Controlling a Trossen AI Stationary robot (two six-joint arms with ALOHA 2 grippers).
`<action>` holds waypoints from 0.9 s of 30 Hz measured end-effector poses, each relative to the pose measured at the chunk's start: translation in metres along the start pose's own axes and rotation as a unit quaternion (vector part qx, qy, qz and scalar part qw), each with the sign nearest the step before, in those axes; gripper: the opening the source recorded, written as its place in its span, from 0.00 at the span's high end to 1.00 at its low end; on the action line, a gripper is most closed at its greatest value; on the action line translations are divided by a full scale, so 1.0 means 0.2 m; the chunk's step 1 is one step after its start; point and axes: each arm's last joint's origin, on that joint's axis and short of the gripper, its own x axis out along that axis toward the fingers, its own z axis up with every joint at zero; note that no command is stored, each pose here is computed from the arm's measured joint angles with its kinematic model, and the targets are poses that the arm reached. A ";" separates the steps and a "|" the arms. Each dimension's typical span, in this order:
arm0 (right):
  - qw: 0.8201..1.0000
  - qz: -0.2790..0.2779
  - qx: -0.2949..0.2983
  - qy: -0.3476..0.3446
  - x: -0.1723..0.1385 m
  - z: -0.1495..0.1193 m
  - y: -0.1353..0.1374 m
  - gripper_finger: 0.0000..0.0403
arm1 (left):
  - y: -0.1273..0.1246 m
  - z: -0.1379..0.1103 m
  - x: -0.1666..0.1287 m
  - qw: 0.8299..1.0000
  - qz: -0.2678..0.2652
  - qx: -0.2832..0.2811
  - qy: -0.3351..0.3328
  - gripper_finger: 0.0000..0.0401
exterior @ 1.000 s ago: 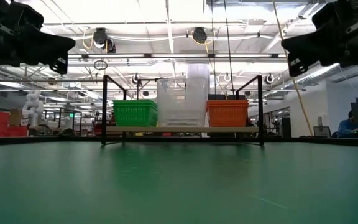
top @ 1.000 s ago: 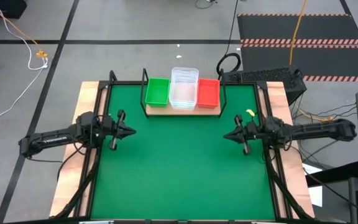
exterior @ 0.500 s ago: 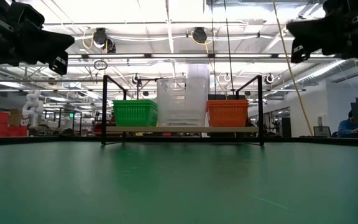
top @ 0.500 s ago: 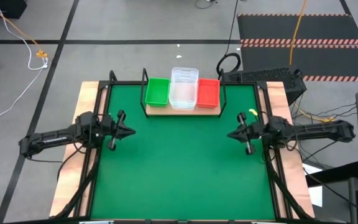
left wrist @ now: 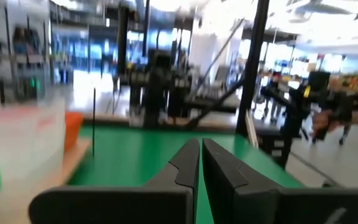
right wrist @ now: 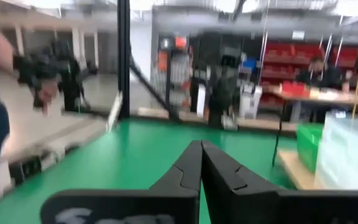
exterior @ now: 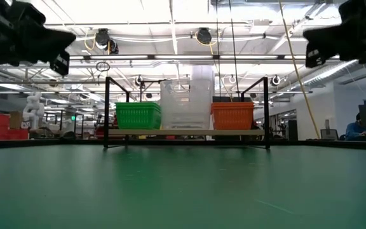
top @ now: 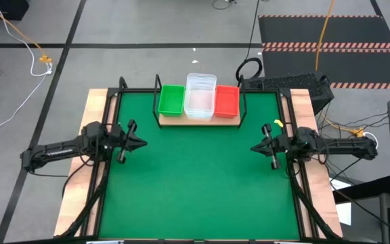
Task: Stack baskets on shelf by color
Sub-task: Return to Home Position
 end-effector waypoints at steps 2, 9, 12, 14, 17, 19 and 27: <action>1.000 -0.001 -0.008 0.015 -0.02 -0.02 0.00 1.00 | 0.00 -0.02 0.00 1.000 0.004 -0.007 0.024 0.95; 0.994 -0.104 0.025 0.009 -0.04 -0.01 -0.02 1.00 | 0.01 -0.09 -0.01 0.996 0.009 0.009 0.092 0.95; 0.992 -0.103 0.070 -0.003 -0.04 -0.01 -0.02 1.00 | 0.01 -0.10 -0.01 0.995 0.005 0.022 0.101 0.95; 0.990 -0.102 0.094 -0.002 -0.04 -0.01 -0.02 1.00 | 0.01 -0.10 0.00 0.995 0.004 0.024 0.094 0.95; 0.989 -0.101 0.104 -0.007 -0.04 -0.01 -0.02 1.00 | 0.00 -0.07 0.00 0.997 -0.003 0.018 0.069 0.95; 0.990 -0.101 0.101 -0.006 -0.04 -0.01 -0.02 1.00 | -0.01 -0.06 0.01 0.998 -0.011 0.008 0.056 0.95; 0.990 -0.103 0.094 -0.005 -0.04 -0.01 -0.02 1.00 | -0.02 -0.10 0.01 0.995 -0.007 0.003 0.097 0.95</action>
